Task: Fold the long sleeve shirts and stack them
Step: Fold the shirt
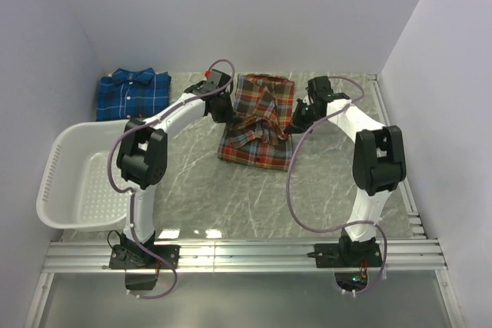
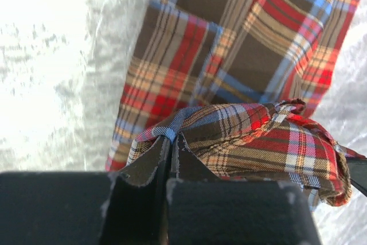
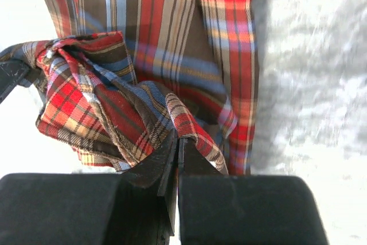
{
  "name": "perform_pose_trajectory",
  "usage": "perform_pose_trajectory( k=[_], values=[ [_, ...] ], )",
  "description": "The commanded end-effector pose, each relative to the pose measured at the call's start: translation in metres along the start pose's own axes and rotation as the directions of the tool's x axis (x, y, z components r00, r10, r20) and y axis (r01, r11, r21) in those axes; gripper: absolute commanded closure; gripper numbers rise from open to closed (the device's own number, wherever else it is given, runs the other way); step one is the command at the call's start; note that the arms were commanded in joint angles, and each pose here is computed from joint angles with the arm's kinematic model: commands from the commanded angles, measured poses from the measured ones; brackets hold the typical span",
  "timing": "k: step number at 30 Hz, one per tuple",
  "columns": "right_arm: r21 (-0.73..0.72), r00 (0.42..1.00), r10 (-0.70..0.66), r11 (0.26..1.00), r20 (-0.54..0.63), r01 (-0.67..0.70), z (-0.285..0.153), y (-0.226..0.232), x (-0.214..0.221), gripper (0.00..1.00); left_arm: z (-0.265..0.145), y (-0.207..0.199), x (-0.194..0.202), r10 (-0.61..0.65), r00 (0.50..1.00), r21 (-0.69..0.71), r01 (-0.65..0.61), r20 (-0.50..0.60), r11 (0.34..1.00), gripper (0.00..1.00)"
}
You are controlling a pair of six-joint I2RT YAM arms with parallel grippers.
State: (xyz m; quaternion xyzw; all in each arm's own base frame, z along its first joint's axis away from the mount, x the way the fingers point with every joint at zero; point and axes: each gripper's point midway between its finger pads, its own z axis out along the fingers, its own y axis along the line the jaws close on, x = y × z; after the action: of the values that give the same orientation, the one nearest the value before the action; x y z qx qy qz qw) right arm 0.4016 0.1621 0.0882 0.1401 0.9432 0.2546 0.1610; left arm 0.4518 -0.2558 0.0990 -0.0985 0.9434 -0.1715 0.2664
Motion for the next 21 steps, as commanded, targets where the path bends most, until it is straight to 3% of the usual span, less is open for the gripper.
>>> perform_pose_trajectory(
  k=[1, 8, 14, 17, 18, 20, 21],
  values=[
    [-0.023, 0.996, -0.015, 1.000, 0.084, 0.017, 0.004, 0.011, -0.033, 1.00, 0.003, -0.012, -0.038, 0.006, 0.993, 0.035, -0.011, 0.117, 0.999, 0.95],
    [-0.005, 0.997, -0.015, 1.000, 0.081, 0.015, 0.025, 0.006, -0.046, 1.00, 0.019, -0.006, -0.047, 0.010, 0.985, 0.012, -0.012, 0.174, 1.000, 0.92],
    [0.020, 0.996, -0.008, 1.000, 0.084, 0.007, 0.036, -0.002, -0.051, 0.93, 0.034, 0.002, -0.045, 0.021, 0.982, -0.013, -0.019, 0.185, 1.000, 0.80],
    [0.017, 0.994, -0.030, 0.999, 0.103, 0.028, 0.031, 0.003, -0.056, 0.76, 0.033, 0.005, -0.047, 0.024, 0.980, -0.026, -0.019, 0.196, 0.999, 0.66],
    [0.029, 0.992, -0.044, 0.999, 0.121, 0.041, 0.027, 0.002, -0.061, 0.63, 0.032, 0.006, -0.048, 0.024, 0.979, -0.035, -0.017, 0.205, 0.999, 0.53],
    [0.025, 0.984, -0.073, 0.997, 0.162, 0.070, 0.012, 0.012, -0.071, 0.54, 0.022, 0.004, -0.054, 0.025, 0.974, -0.030, -0.018, 0.227, 0.999, 0.46],
    [0.040, 0.978, -0.094, 0.995, 0.187, 0.088, 0.004, 0.013, -0.076, 0.48, 0.017, 0.004, -0.059, 0.022, 0.970, -0.038, -0.013, 0.242, 0.999, 0.38]
  ],
)
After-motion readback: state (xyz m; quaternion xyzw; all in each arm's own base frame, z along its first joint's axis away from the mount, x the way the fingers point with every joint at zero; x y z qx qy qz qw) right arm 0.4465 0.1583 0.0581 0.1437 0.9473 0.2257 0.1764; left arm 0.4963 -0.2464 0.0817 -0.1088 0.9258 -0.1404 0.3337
